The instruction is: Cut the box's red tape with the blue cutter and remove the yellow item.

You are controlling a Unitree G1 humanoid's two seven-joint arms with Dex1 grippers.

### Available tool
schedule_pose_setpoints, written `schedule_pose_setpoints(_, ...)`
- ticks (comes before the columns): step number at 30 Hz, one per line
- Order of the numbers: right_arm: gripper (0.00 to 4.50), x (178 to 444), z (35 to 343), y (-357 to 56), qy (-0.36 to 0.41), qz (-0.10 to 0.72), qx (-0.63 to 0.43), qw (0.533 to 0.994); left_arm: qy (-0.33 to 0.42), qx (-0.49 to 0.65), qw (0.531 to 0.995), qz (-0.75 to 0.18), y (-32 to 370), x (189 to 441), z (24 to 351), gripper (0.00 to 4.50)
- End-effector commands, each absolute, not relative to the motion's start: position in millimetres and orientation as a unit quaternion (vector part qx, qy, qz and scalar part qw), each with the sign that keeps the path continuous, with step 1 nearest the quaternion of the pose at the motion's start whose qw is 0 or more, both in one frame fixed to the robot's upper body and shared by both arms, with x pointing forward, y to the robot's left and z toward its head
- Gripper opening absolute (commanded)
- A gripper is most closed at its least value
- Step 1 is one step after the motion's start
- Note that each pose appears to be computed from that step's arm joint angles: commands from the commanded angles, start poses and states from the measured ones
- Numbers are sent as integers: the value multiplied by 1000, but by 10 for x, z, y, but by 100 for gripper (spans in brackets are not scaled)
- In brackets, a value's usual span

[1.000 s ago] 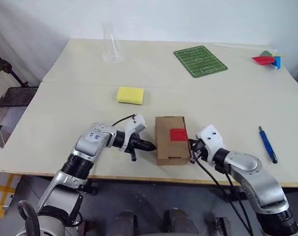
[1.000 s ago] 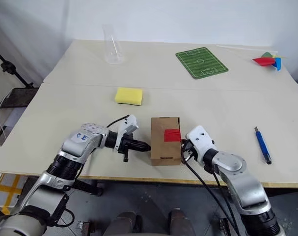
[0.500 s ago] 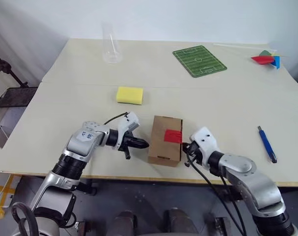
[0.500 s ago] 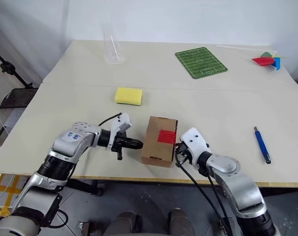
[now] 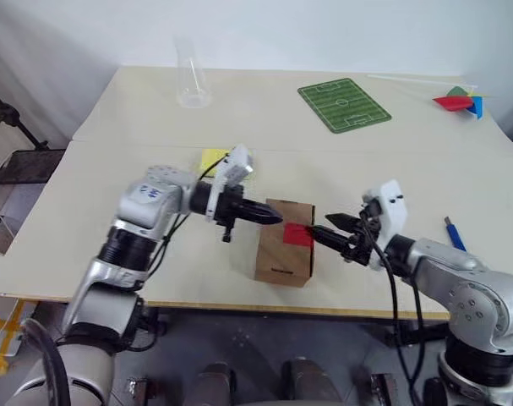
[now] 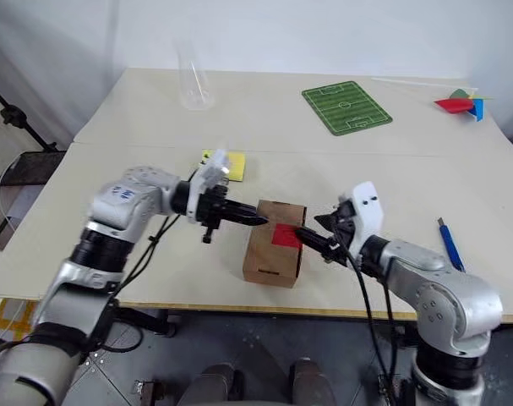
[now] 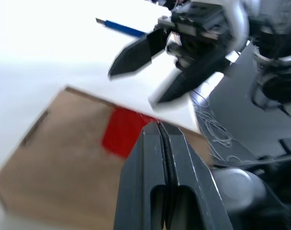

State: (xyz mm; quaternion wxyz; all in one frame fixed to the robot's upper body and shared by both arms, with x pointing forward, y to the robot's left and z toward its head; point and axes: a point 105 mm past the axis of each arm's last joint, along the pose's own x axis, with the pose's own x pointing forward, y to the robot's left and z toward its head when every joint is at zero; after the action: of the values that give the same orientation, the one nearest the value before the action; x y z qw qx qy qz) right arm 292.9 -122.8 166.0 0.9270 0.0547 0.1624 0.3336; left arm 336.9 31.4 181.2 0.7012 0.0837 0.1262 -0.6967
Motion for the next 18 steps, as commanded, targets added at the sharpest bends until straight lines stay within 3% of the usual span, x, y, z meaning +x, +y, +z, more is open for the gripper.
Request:
schedule_pose_setpoints(1,447,3060,1653,-1335,164,289,40,942,107,126,720,-674,228,3491,1744,0)
schedule_pose_setpoints(11,447,3092,1510,-1572,179,251,43,950,142,161,722,-658,280,3518,1438,0)
schedule_pose_setpoints(18,447,3124,1468,-1577,189,240,14,952,148,161,721,-657,286,3497,1394,0)
